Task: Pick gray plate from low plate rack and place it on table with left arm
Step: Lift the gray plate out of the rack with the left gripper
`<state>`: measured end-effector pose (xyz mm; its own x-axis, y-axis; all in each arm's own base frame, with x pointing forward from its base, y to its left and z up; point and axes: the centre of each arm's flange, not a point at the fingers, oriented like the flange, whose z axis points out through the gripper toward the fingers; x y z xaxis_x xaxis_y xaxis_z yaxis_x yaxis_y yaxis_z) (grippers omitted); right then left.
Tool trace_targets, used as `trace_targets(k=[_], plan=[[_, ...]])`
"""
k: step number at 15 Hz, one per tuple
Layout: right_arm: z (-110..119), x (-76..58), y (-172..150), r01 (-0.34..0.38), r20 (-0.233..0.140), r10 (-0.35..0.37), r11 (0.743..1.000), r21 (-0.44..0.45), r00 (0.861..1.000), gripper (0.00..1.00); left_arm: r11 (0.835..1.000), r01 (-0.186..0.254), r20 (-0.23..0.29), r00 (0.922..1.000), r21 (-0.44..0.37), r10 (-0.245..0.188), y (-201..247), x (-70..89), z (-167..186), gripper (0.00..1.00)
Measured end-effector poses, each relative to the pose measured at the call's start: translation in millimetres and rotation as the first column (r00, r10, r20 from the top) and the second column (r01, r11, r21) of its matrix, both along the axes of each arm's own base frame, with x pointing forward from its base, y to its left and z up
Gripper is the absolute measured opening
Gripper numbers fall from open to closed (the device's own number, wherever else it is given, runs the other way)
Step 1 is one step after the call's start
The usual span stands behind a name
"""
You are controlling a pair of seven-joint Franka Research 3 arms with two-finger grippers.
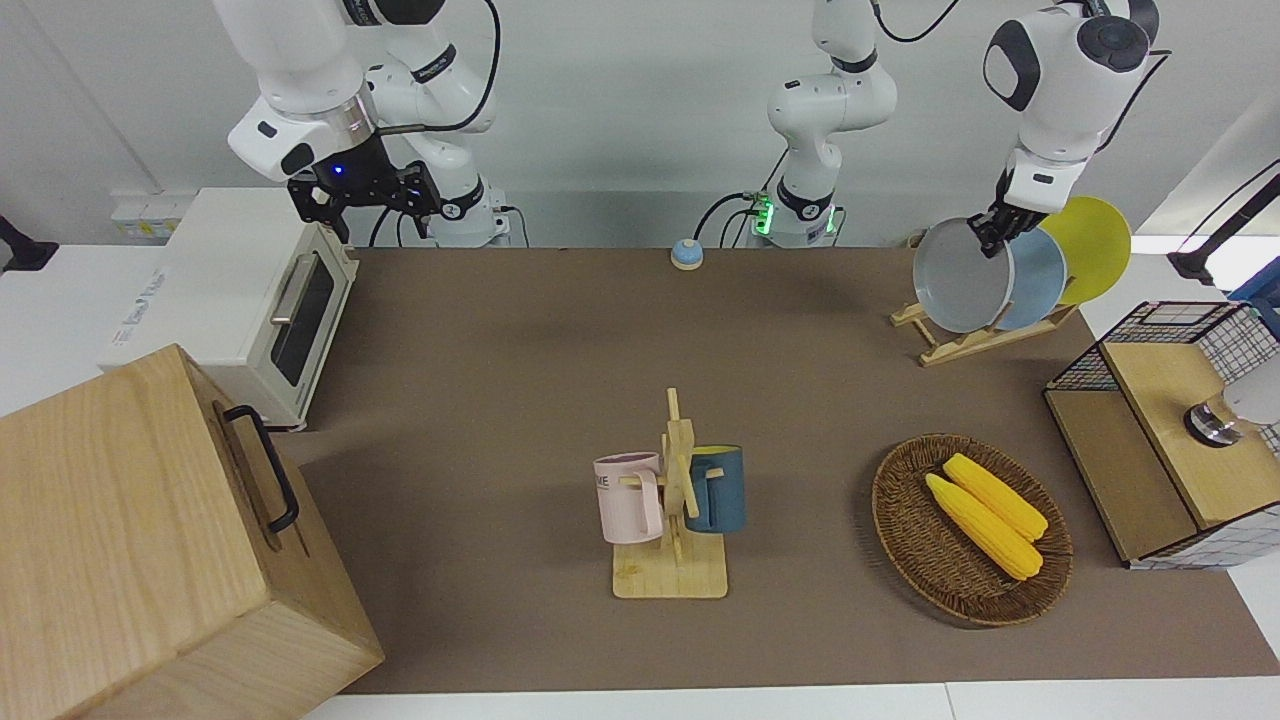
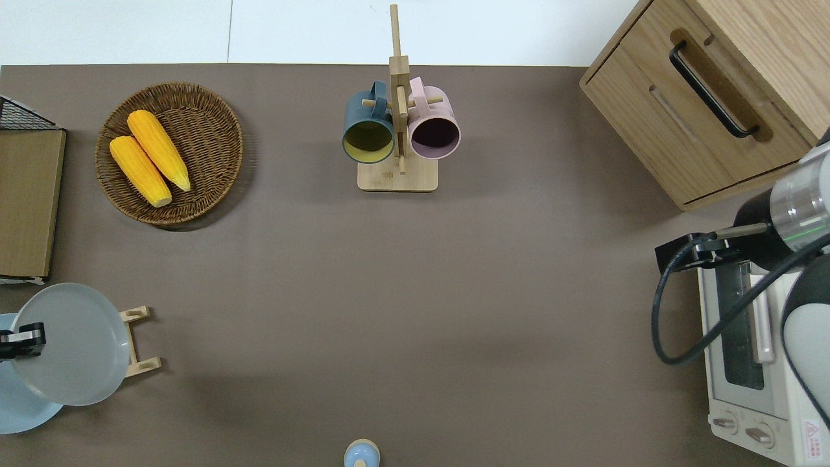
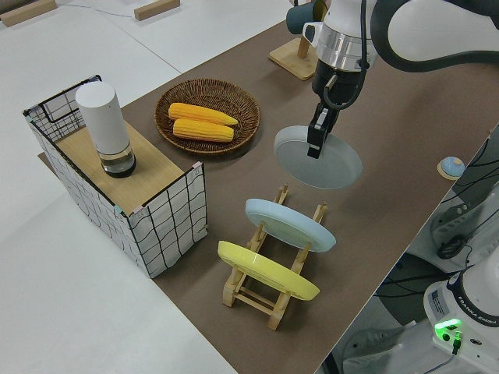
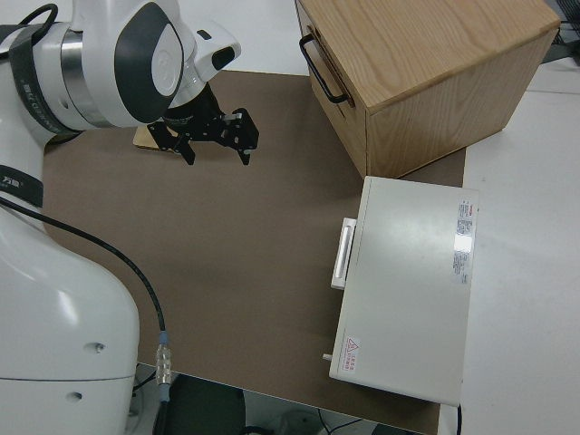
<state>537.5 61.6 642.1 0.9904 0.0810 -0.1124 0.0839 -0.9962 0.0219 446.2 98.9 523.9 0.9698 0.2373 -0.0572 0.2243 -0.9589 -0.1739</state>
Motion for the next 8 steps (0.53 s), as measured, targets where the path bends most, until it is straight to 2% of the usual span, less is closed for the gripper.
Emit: trace_targets(k=[4,8], plan=[[0.0,0.0,0.0,0.000,0.000,0.000,1.000,0.000,1.000,0.99,0.991,0.045,0.013,0.9989,-0.129,-0.044,-47.0,7.6,-4.6,0.15],[0.0,0.0,0.0,0.000,0.000,0.000,1.000,0.000,1.000,0.99,0.962,0.081,0.008,0.9966,-0.261,-0.082,-95.6,13.9,-14.8,0.15]])
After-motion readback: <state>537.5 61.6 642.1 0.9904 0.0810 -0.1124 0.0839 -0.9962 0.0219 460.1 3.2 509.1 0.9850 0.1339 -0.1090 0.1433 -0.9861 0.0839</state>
